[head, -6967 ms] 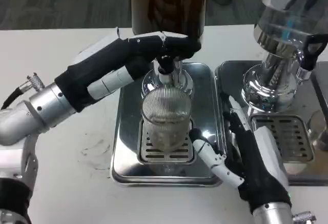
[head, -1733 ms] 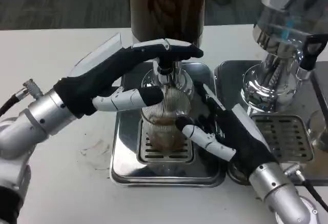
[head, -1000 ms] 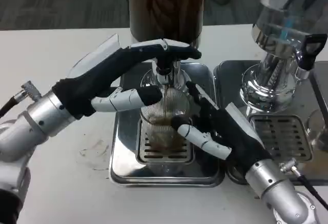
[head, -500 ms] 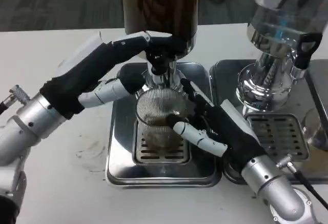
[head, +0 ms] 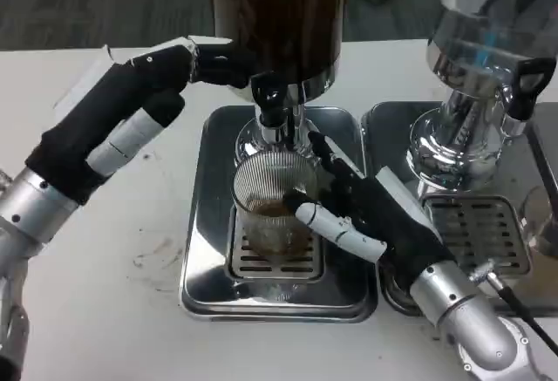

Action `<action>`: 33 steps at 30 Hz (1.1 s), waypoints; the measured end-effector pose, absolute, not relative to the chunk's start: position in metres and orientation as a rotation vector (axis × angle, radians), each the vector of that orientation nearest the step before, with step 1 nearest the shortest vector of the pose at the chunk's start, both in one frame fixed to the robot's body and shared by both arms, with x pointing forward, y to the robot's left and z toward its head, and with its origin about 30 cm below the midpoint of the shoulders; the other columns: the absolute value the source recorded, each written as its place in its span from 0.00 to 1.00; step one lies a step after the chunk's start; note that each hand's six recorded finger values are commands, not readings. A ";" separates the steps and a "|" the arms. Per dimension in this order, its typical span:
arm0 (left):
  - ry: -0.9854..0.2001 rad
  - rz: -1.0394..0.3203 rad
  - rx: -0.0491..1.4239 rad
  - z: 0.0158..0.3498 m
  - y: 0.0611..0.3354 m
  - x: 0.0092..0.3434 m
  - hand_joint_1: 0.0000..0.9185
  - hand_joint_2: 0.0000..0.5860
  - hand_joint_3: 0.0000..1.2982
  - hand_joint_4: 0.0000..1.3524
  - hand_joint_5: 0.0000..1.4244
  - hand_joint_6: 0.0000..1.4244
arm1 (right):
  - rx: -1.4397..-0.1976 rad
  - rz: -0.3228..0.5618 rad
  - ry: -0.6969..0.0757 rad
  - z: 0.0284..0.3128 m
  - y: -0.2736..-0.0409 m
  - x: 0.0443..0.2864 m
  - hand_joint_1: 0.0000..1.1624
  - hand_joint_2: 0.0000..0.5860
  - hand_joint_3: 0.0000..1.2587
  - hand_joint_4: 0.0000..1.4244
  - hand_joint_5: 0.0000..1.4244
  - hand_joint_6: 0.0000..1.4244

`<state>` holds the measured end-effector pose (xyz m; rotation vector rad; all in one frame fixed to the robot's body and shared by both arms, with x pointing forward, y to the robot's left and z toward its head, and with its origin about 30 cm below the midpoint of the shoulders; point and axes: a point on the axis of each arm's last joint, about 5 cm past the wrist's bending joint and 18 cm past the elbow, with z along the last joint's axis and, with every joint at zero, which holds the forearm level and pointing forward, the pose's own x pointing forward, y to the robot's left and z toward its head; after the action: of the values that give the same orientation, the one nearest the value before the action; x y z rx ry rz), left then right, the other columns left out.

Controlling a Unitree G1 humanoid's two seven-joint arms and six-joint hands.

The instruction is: Grasp the cup under the faucet to collect the drink, then remove the cup.

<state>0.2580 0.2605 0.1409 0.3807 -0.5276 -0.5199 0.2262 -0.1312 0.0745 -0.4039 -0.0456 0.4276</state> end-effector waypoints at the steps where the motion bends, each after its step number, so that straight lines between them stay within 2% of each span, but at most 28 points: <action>1: -0.531 -0.496 0.361 0.140 0.264 0.256 0.00 0.19 0.31 0.30 0.27 0.22 | -0.401 0.429 -0.047 0.075 -0.130 0.226 0.24 0.34 0.00 0.00 0.00 0.03; 10: -0.515 -0.399 0.314 0.138 0.280 0.249 0.00 0.19 0.31 0.30 0.28 0.23 | -0.396 0.428 -0.057 0.077 -0.128 0.227 0.24 0.33 0.00 0.00 0.00 0.03; 17: -0.417 -0.398 0.324 0.123 0.285 0.241 0.00 0.21 0.34 0.30 0.28 0.23 | -0.382 0.439 -0.046 0.075 -0.129 0.227 0.27 0.30 0.00 0.00 0.00 0.02; 33: -0.328 -0.377 0.339 0.112 0.293 0.234 0.00 0.24 0.37 0.33 0.29 0.24 | -0.352 0.458 -0.047 0.070 -0.133 0.227 0.28 0.29 0.00 0.00 0.00 0.01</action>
<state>0.2335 0.2929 0.1119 0.3390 -0.3281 -0.3772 0.2267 -0.1330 0.0702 -0.3517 -0.0471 0.4578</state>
